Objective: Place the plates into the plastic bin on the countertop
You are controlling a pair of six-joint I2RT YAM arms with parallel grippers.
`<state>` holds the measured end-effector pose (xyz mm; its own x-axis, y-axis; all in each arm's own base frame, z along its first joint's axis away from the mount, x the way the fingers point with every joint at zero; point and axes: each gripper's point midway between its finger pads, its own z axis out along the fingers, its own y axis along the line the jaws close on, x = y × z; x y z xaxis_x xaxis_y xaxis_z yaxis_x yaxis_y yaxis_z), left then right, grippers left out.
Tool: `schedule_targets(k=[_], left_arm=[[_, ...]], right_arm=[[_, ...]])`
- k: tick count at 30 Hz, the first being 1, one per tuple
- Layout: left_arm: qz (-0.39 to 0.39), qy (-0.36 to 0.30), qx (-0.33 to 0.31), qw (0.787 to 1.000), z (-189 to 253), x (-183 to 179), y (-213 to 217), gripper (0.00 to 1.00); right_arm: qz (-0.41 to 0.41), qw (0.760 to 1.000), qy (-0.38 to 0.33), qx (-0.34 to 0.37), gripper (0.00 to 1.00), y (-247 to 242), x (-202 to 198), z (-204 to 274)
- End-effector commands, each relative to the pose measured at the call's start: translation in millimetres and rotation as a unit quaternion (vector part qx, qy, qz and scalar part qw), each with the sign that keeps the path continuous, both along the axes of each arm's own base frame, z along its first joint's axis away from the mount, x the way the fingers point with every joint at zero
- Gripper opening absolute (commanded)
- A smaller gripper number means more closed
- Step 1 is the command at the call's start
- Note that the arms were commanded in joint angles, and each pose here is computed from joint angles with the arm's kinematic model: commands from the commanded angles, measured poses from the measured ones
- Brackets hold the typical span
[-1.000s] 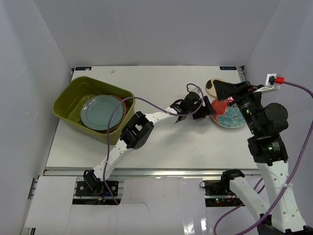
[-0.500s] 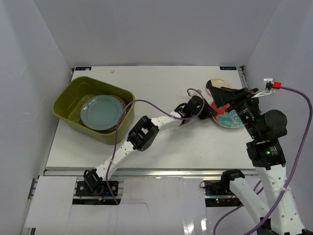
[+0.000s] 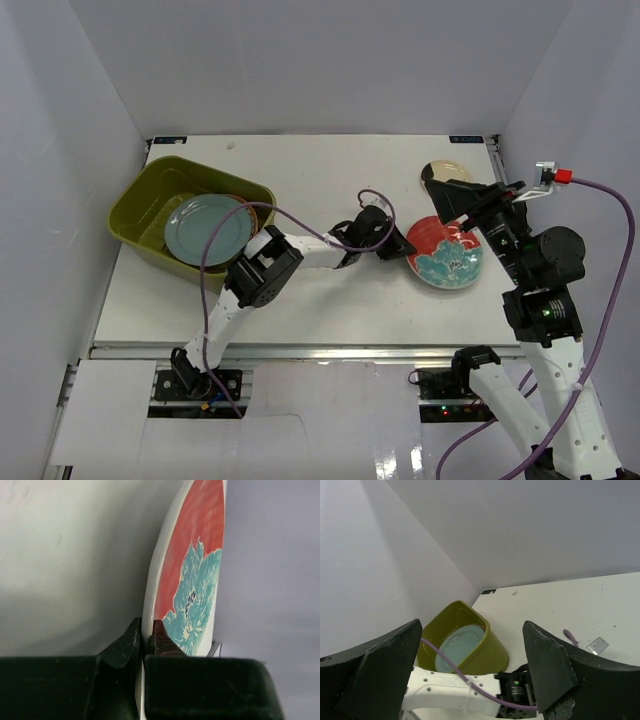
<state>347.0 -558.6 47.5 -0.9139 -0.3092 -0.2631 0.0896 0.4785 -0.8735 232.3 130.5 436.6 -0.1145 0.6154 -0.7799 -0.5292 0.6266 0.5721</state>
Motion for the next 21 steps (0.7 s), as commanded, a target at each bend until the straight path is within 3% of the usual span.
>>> schedule_targets(k=[1, 3, 4, 6, 7, 9, 10, 13, 15, 16, 19, 21], left_arm=[[-0.068, -0.096, -0.032, 0.993, 95, -26, 32, 0.00], [-0.077, -0.137, -0.044, 0.987, 137, -34, 51, 0.00], [-0.073, -0.185, -0.068, 0.978, 195, -35, 70, 0.00], [-0.064, -0.216, -0.089, 0.970, 238, -37, 97, 0.00], [-0.045, -0.235, -0.107, 0.965, 271, -35, 132, 0.00], [-0.017, -0.241, -0.111, 0.964, 293, -30, 171, 0.00], [0.015, -0.250, -0.110, 0.962, 309, -26, 212, 0.00], [0.103, -0.245, -0.059, 0.962, 305, -12, 290, 0.00], [0.155, -0.281, -0.041, 0.946, 329, -24, 338, 0.00], [0.202, -0.254, -0.004, 0.946, 314, -19, 372, 0.00], [0.320, -0.254, 0.079, 0.909, 311, -24, 451, 0.00], [0.413, -0.274, 0.136, 0.858, 319, -31, 502, 0.00]], right_arm=[[0.002, 1.000, -0.030, 0.007, 0.87, -1, -7, 18], [0.006, 0.999, -0.030, 0.012, 0.86, 0, -9, 19], [0.010, 0.999, -0.035, 0.014, 0.86, 0, -11, 21], [0.010, 0.999, -0.040, 0.015, 0.86, 0, -14, 27], [0.009, 0.999, -0.044, 0.015, 0.86, -1, -16, 30], [-0.003, 0.999, -0.051, 0.007, 0.86, -5, -19, 33], [-0.017, 0.998, -0.057, 0.006, 0.87, -10, -20, 38], [-0.066, 0.996, -0.056, -0.011, 0.87, -26, -18, 36], [-0.085, 0.995, -0.056, -0.014, 0.87, -32, -16, 34], [-0.087, 0.995, -0.053, -0.017, 0.87, -33, -14, 30], [-0.075, 0.996, -0.039, -0.026, 0.87, -27, -7, 19], [-0.062, 0.997, -0.028, -0.033, 0.87, -21, -1, 12]])
